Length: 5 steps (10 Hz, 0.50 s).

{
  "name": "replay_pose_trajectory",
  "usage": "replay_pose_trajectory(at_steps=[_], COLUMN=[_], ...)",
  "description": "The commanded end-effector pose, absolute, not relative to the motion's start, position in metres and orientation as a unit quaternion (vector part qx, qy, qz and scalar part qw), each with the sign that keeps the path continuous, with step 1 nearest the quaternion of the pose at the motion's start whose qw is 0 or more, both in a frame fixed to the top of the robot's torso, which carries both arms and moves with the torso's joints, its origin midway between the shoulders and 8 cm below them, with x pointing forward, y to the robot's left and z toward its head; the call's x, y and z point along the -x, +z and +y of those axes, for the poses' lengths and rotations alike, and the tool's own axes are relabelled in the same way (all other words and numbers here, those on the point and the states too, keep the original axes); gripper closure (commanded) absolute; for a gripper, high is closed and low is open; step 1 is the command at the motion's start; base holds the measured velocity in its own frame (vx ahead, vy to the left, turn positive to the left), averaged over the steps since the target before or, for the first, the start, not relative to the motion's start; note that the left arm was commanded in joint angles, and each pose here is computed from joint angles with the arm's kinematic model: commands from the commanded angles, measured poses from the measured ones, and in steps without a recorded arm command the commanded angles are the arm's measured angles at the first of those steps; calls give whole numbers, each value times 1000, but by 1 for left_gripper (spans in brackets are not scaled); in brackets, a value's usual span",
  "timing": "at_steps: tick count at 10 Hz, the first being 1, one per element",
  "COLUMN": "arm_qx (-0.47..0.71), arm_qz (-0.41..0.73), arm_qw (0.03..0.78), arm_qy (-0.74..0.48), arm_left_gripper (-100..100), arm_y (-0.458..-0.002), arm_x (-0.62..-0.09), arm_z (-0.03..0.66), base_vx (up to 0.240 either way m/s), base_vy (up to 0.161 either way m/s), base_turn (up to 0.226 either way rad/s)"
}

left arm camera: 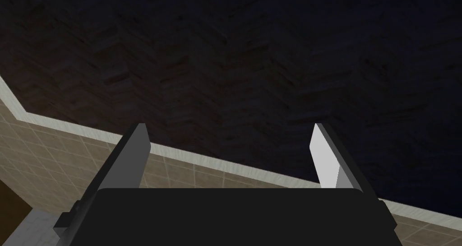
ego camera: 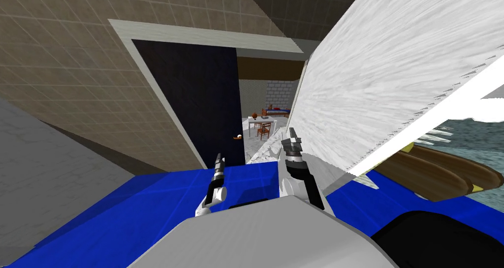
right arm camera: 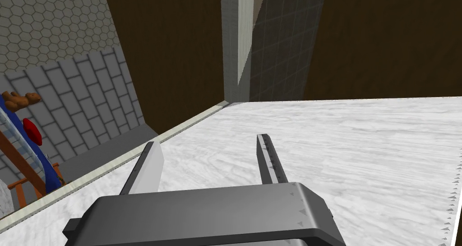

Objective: Pull the door open

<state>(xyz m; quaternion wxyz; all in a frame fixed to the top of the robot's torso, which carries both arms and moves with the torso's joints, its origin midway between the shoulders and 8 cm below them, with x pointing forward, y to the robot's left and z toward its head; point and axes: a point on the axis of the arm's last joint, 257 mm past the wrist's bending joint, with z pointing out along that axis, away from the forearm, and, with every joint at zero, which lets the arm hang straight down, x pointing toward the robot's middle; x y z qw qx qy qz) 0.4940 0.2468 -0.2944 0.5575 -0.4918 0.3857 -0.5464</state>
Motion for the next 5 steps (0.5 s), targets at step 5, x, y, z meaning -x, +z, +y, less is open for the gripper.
replay_pose_trajectory(at_steps=[5], arm_qx=[513], arm_qz=[400], arm_qw=[555], arm_qy=[-518], arm_left_gripper=[-100], arm_y=[-326], arm_x=[-498], arm_z=[251], base_vx=[90], base_vy=[26], base_turn=[-104])
